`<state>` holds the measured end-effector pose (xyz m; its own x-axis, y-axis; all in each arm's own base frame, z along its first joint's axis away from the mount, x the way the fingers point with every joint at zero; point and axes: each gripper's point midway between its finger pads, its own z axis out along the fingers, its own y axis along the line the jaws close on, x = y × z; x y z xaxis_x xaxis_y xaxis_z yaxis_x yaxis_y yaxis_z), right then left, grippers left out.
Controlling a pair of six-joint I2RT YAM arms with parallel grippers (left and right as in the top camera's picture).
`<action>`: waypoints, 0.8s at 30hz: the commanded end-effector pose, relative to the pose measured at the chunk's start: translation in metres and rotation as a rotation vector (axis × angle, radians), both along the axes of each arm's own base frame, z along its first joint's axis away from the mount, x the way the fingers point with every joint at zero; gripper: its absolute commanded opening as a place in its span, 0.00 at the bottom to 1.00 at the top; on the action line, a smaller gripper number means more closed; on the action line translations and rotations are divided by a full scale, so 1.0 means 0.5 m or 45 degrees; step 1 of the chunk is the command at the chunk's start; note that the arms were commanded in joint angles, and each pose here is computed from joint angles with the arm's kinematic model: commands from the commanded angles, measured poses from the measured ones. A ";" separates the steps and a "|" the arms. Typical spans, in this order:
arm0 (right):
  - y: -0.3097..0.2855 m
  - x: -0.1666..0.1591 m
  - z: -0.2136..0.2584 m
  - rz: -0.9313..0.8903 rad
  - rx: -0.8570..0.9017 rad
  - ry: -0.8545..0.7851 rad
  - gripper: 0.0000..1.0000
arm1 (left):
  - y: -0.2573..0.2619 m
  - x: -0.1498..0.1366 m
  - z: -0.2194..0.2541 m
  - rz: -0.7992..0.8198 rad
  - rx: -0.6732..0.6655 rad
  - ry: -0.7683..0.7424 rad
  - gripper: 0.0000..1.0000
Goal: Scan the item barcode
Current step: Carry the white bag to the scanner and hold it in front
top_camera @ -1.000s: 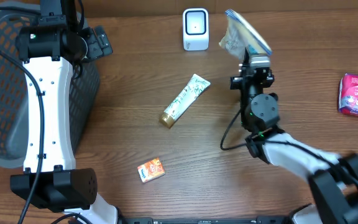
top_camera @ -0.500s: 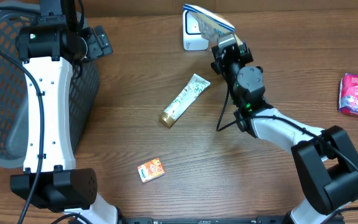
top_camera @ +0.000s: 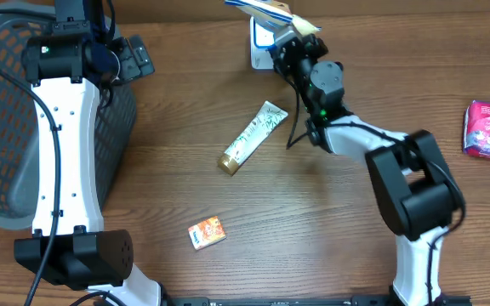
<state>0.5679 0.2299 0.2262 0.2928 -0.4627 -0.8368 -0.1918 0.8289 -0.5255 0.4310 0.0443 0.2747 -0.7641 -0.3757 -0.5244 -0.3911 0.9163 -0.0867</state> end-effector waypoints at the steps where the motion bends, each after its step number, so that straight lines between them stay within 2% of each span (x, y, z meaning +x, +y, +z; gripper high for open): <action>1: 0.026 0.030 0.042 0.027 -0.077 -0.141 0.04 | -0.002 0.002 -0.011 -0.005 -0.005 0.021 1.00; 6: 0.052 0.051 0.042 0.057 -0.161 -0.226 0.04 | -0.002 0.002 -0.011 -0.005 -0.005 0.020 1.00; 14: 0.076 0.047 0.028 0.098 -0.360 -0.316 0.04 | -0.002 0.002 -0.011 -0.005 -0.006 0.020 1.00; 24: 0.059 0.055 0.025 0.139 -0.379 -0.324 0.04 | -0.002 0.002 -0.011 -0.005 -0.005 0.021 1.00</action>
